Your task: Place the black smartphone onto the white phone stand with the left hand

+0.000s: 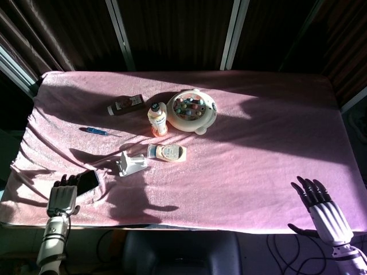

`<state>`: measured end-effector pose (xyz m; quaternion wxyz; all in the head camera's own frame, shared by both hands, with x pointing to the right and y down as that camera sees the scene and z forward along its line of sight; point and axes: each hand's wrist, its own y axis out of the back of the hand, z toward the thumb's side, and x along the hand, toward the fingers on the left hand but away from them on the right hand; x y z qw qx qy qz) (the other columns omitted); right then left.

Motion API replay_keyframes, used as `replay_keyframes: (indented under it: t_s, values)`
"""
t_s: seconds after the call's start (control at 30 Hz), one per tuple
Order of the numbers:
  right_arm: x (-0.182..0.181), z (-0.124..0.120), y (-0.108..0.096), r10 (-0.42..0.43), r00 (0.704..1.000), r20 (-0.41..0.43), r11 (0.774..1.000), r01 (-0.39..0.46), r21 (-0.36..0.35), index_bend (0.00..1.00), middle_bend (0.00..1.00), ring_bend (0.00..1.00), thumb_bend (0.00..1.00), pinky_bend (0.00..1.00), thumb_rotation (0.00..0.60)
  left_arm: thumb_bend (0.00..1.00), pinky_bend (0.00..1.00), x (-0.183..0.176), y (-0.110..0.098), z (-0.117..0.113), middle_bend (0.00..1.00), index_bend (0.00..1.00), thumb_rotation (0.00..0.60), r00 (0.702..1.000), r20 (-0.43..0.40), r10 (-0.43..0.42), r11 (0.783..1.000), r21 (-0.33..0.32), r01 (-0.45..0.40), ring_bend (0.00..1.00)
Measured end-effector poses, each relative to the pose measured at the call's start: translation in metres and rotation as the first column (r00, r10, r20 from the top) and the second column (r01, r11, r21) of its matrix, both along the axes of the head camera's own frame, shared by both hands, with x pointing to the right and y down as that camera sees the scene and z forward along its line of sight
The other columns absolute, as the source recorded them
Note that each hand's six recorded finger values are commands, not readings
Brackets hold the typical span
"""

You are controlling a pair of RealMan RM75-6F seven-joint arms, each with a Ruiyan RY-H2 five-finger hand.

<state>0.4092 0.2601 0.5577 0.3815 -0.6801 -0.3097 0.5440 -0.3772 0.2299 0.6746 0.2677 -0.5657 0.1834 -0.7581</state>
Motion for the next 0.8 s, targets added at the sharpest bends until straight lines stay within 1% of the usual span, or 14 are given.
replay_keyframes:
  t_s: [0.13, 0.37, 0.53, 0.67, 0.8]
  values:
    - [0.000, -0.002, 0.000, 0.000, 1.000, 0.012, 1.000, 0.000, -0.007, 0.00, 0.00, 0.00, 0.24, 0.00, 0.600, 0.23, 0.20, 0.014, -0.013, 0.009, 0.10, 0.05, 0.600, 1.000, -0.009, -0.019, 0.999, -0.029, 0.018, 0.04]
    - [0.001, -0.002, 0.001, -0.004, 1.000, 0.017, 1.000, 0.004, -0.018, 0.00, 0.00, 0.00, 0.24, 0.00, 0.600, 0.23, 0.22, 0.025, -0.025, 0.023, 0.11, 0.06, 0.600, 0.997, -0.040, -0.061, 0.996, -0.072, 0.058, 0.05]
    - [0.002, -0.003, 0.000, 0.001, 1.000, 0.023, 1.000, 0.000, -0.020, 0.00, 0.00, 0.00, 0.24, 0.00, 0.600, 0.23, 0.23, 0.019, -0.030, 0.027, 0.12, 0.07, 0.600, 0.996, -0.016, -0.084, 0.993, -0.079, 0.082, 0.06]
    - [0.002, -0.003, 0.000, -0.001, 1.000, 0.019, 1.000, 0.002, -0.023, 0.00, 0.00, 0.00, 0.24, 0.00, 0.600, 0.23, 0.23, 0.012, -0.034, 0.028, 0.12, 0.08, 0.600, 0.996, 0.021, -0.085, 0.994, -0.063, 0.086, 0.06]
    - [0.001, -0.004, -0.001, -0.001, 1.000, 0.031, 1.000, 0.001, -0.014, 0.00, 0.00, 0.00, 0.24, 0.00, 0.600, 0.24, 0.24, 0.010, -0.031, 0.032, 0.13, 0.09, 0.600, 0.995, 0.021, -0.095, 0.991, -0.095, 0.096, 0.07]
